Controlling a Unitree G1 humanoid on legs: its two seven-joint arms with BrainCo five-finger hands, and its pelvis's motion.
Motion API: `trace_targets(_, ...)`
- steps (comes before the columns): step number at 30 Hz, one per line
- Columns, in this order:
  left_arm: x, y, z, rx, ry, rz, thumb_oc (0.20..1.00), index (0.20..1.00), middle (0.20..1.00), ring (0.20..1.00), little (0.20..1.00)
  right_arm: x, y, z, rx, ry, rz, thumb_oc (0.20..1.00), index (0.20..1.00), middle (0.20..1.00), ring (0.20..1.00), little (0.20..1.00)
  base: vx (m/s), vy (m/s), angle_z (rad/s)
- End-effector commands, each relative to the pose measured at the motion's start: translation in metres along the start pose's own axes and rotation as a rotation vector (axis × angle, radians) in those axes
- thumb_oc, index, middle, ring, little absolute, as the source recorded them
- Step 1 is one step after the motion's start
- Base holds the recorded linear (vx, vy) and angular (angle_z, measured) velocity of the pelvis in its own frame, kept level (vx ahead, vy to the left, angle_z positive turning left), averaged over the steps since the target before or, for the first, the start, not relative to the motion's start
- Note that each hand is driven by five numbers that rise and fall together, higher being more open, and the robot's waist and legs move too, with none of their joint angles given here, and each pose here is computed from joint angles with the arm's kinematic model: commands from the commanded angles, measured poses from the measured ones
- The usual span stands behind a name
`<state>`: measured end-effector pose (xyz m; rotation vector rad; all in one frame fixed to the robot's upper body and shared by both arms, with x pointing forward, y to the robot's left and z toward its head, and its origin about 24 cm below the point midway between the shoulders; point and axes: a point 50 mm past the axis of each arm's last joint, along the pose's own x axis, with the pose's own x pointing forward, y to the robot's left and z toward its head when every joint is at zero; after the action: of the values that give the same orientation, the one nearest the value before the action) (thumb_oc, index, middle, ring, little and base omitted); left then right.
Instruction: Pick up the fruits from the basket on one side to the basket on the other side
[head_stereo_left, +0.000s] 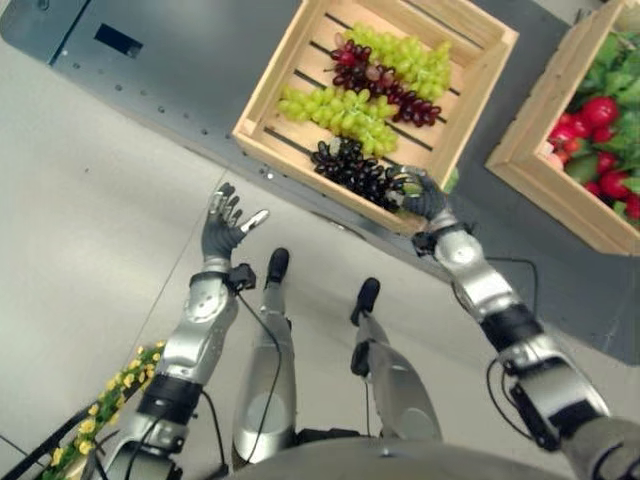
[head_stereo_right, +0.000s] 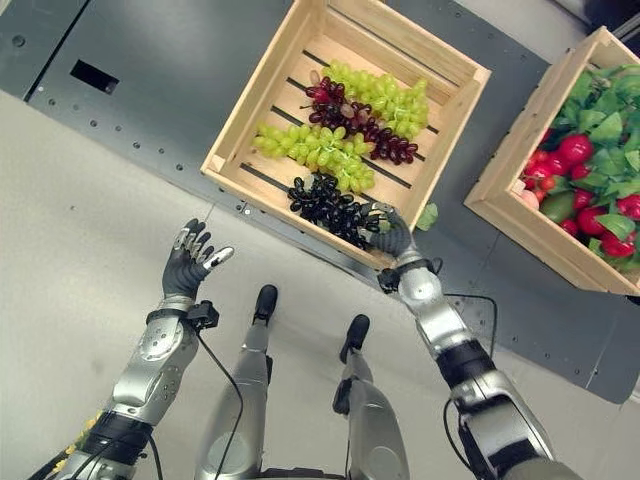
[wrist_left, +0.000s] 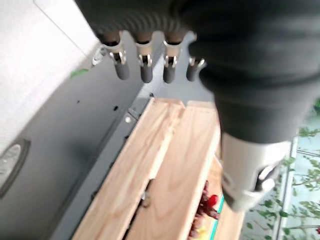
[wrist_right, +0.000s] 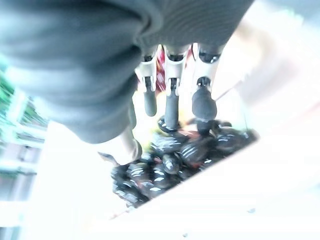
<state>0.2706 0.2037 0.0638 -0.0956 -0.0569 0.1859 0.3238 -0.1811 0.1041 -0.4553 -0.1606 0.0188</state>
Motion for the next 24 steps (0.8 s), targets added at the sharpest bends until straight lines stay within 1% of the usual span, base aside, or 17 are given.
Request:
trace_targets(1, -0.001, 0.005, 0.015, 0.042, -0.087, 0.007, 1.0, 1.0, 1.0, 1.0, 1.0, -0.002, -0.026, 0.01, -0.035, -0.068, -0.033, 0.2, 0.2, 0.2, 0.2, 0.2, -0.02, 0.001, -0.12)
trace_targets(7, -0.003, 0.01, 0.017, 0.065, -0.094, 0.011, 1.0, 1.0, 1.0, 1.0, 1.0, -0.011, -0.036, 0.028, -0.025, -0.157, -0.032, 0.2, 0.2, 0.2, 0.2, 0.2, -0.01, 0.0, -0.11)
trace_targets(10, -0.005, 0.011, 0.016, 0.072, -0.087, 0.003, 1.0, 1.0, 1.0, 1.0, 1.0, -0.015, -0.037, 0.025, 0.009, -0.15, -0.012, 0.2, 0.2, 0.2, 0.2, 0.2, 0.0, 0.001, -0.05)
trace_targets(15, -0.004, 0.01, 0.016, 0.071, -0.088, -0.003, 1.0, 1.0, 1.0, 1.0, 1.0, -0.015, -0.036, 0.017, -0.006, -0.108, -0.008, 0.2, 0.2, 0.2, 0.2, 0.2, 0.0, 0.0, 0.0)
trace_targets(16, -0.004, 0.01, 0.016, 0.071, -0.09, -0.002, 1.0, 1.0, 1.0, 1.0, 1.0, -0.013, -0.036, 0.015, -0.013, -0.099, -0.009, 0.344, 0.344, 0.344, 0.344, 0.344, 0.0, 0.0, 0.0)
trace_targets(17, -0.004, 0.009, 0.016, 0.071, -0.092, -0.004, 1.0, 1.0, 1.0, 1.0, 1.0, -0.011, -0.034, 0.013, -0.022, -0.084, -0.005, 0.812, 0.812, 0.812, 0.812, 0.812, 0.0, 0.0, 0.0)
trace_targets(18, -0.004, 0.009, 0.016, 0.071, -0.092, -0.004, 1.0, 1.0, 1.0, 1.0, 1.0, -0.011, -0.034, 0.013, -0.022, -0.085, -0.005, 0.812, 0.812, 0.812, 0.812, 0.812, 0.0, 0.0, 0.0)
trace_targets(19, -0.004, 0.008, 0.017, 0.07, -0.094, -0.005, 1.0, 1.0, 1.0, 1.0, 1.0, -0.01, -0.034, 0.011, -0.029, -0.076, -0.006, 1.0, 1.0, 1.0, 1.0, 1.0, 0.0, 0.0, 0.0)
trace_targets(23, -0.004, 0.004, 0.017, 0.063, -0.098, -0.017, 1.0, 1.0, 1.0, 1.0, 1.0, 0.004, -0.03, 0.005, -0.084, -0.024, -0.025, 1.0, 1.0, 1.0, 1.0, 1.0, 0.0, 0.0, 0.0)
trace_targets(24, -0.005, 0.001, 0.017, 0.051, -0.1, -0.024, 1.0, 1.0, 1.0, 1.0, 1.0, 0.014, -0.026, 0.006, -0.134, -0.008, -0.021, 1.0, 1.0, 1.0, 1.0, 1.0, 0.0, 0.0, 0.0)
